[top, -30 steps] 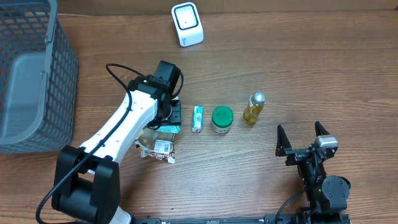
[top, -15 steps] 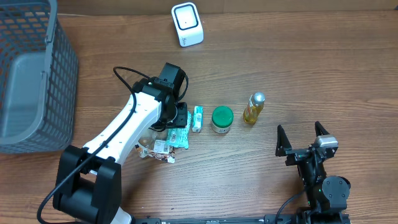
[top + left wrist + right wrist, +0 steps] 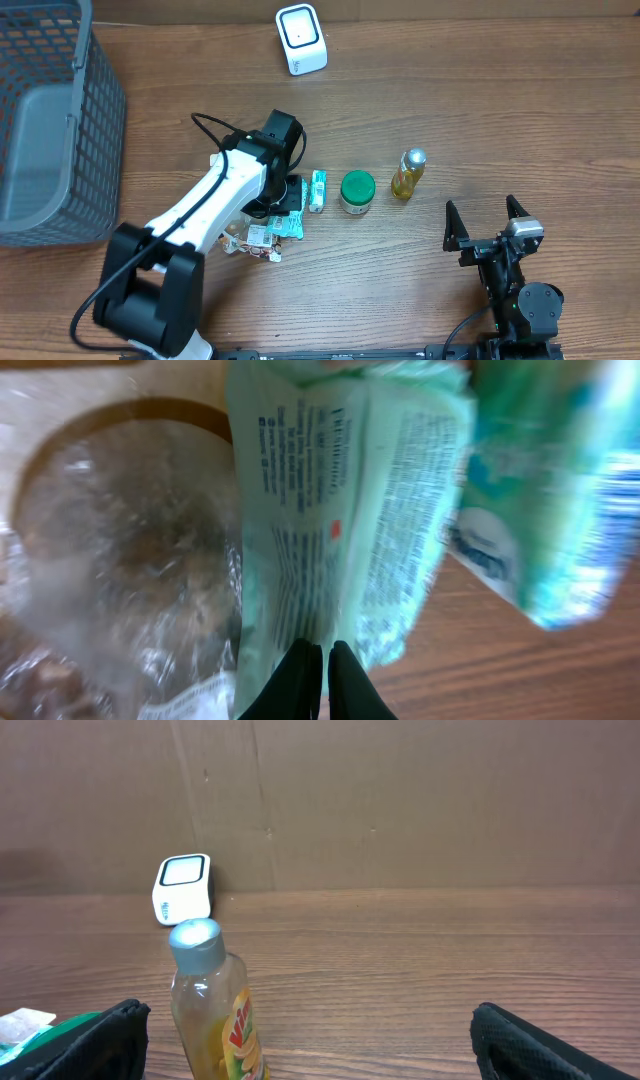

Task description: Scan the item barcode

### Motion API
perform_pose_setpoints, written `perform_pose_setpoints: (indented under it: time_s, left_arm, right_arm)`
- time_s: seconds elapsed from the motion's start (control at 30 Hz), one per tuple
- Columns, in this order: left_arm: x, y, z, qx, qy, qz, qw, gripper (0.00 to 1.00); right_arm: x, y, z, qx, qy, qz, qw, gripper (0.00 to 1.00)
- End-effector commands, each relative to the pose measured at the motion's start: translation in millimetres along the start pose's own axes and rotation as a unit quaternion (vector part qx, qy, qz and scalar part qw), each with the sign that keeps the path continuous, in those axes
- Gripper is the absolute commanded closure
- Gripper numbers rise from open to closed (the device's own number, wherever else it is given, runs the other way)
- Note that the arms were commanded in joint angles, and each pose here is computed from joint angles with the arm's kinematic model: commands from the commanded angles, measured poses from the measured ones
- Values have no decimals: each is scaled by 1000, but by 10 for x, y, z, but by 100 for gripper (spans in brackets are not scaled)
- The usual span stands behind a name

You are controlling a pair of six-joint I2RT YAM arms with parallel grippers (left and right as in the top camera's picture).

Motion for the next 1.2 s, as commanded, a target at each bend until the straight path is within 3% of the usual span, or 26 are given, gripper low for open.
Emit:
perform_pose_setpoints:
  time_s: [0.0, 0.13, 0.27, 0.43, 0.7, 0.83, 1.17]
  left_arm:
    - [-278, -41, -22, -3, 9, 47, 999, 93]
    - [-235, 28, -99, -20, -35, 39, 998, 96]
    - [107, 155, -135, -25, -34, -10, 999, 94]
    - [496, 151, -38, -23, 28, -50, 998, 90]
    - [464, -87, 275, 4, 125, 24, 992, 88]
    - [473, -70, 455, 45, 145, 18, 988, 93]
    - [767, 82, 1230, 155, 106, -83, 979, 82]
  right_arm:
    - [-2, -22, -17, -1, -4, -1, 1000, 0]
    - [-2, -22, -17, -1, -4, -1, 1000, 0]
    - [-2, -22, -17, -1, -4, -1, 1000, 0]
    - [-2, -22, -17, -1, -4, -1, 1000, 0]
    - [-2, -22, -17, -1, -4, -1, 1000, 0]
    - [-2, -22, -17, -1, -4, -1, 1000, 0]
    - [-2, -22, -17, -1, -4, -1, 1000, 0]
Point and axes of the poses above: each gripper's point midway between its finger pads, its own x axis back along the fingers, its own z axis along the line the jaws close on, y = z × x, the point moved 9 cm from there along x, back along the fingers, and after that the axes turned 11 degrees about -x, right-handed, at the moved point
